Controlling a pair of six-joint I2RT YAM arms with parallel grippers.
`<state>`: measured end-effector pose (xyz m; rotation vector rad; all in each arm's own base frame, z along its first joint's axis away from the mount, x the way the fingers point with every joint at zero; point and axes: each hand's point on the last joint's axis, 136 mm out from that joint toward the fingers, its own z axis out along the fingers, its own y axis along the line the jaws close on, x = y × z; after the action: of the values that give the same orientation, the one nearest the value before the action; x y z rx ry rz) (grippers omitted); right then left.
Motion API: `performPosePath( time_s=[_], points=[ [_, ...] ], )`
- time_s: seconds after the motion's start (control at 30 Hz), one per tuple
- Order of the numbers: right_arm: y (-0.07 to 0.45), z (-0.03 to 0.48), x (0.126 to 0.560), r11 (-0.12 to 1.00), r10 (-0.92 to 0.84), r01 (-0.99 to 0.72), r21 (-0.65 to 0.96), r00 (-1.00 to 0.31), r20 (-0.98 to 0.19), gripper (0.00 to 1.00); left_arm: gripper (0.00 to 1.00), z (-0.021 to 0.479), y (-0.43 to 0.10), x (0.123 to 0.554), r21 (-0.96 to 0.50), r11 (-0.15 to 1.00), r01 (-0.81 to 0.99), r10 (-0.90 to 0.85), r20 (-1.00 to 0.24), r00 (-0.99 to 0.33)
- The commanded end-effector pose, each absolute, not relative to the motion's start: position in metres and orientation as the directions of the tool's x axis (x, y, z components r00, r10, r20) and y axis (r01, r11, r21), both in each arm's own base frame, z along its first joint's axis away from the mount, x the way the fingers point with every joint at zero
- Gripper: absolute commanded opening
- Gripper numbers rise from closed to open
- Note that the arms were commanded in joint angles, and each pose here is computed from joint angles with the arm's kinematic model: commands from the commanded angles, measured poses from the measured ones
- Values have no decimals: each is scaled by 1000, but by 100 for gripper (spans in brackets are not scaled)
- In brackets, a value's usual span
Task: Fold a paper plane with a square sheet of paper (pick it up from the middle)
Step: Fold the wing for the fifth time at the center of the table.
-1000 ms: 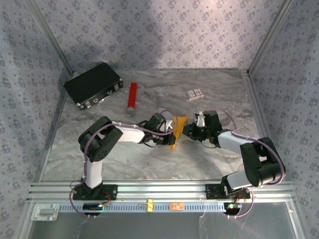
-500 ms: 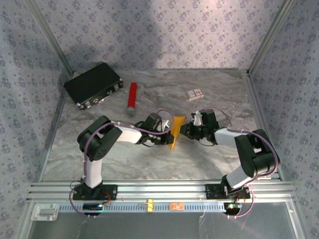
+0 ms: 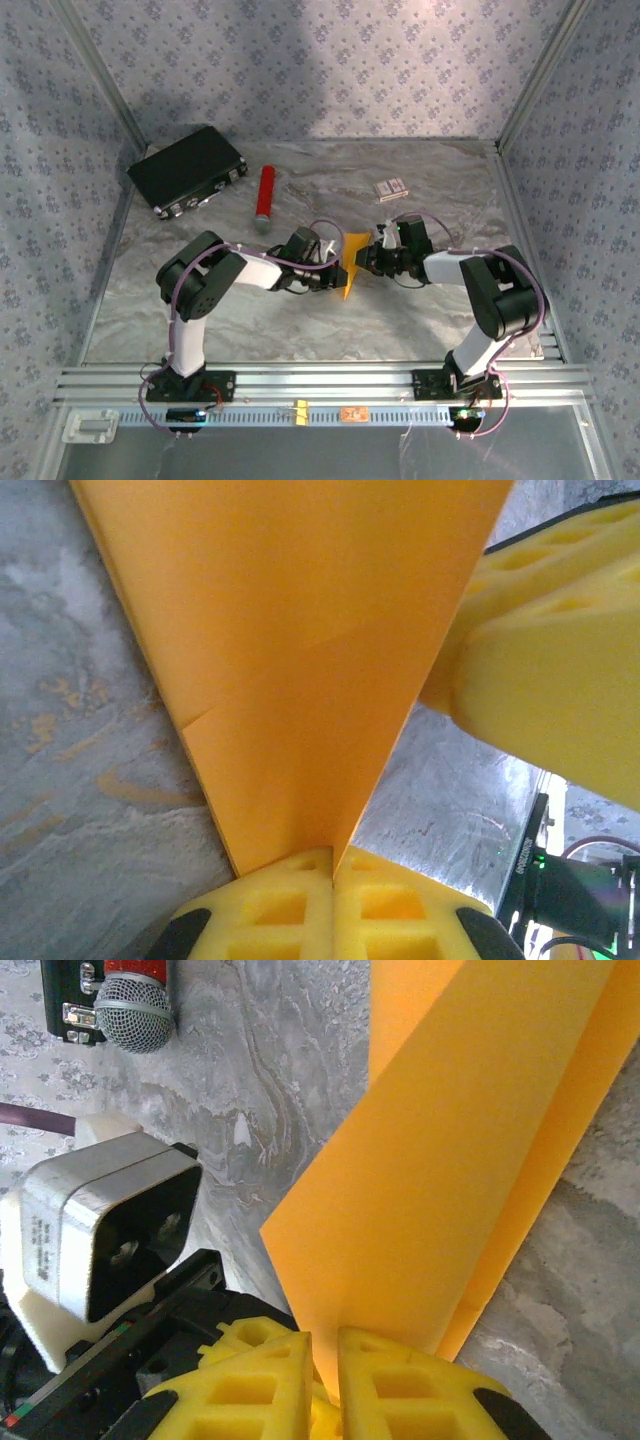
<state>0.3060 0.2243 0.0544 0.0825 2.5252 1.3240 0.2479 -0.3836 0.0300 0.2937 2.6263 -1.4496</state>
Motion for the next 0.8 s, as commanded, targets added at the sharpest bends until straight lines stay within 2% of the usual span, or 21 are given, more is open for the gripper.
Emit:
performPosePath(
  time_s=[0.0,0.77],
  points=[
    [232,61,311,553,157,-127,823,-955,-253,16,3,30,-384,248,-844,491,214,97,-191,-977],
    [237,52,317,538,140,-121,834,-963,-231,15,2,16,-374,247,-852,506,134,46,-128,-991]
  ],
)
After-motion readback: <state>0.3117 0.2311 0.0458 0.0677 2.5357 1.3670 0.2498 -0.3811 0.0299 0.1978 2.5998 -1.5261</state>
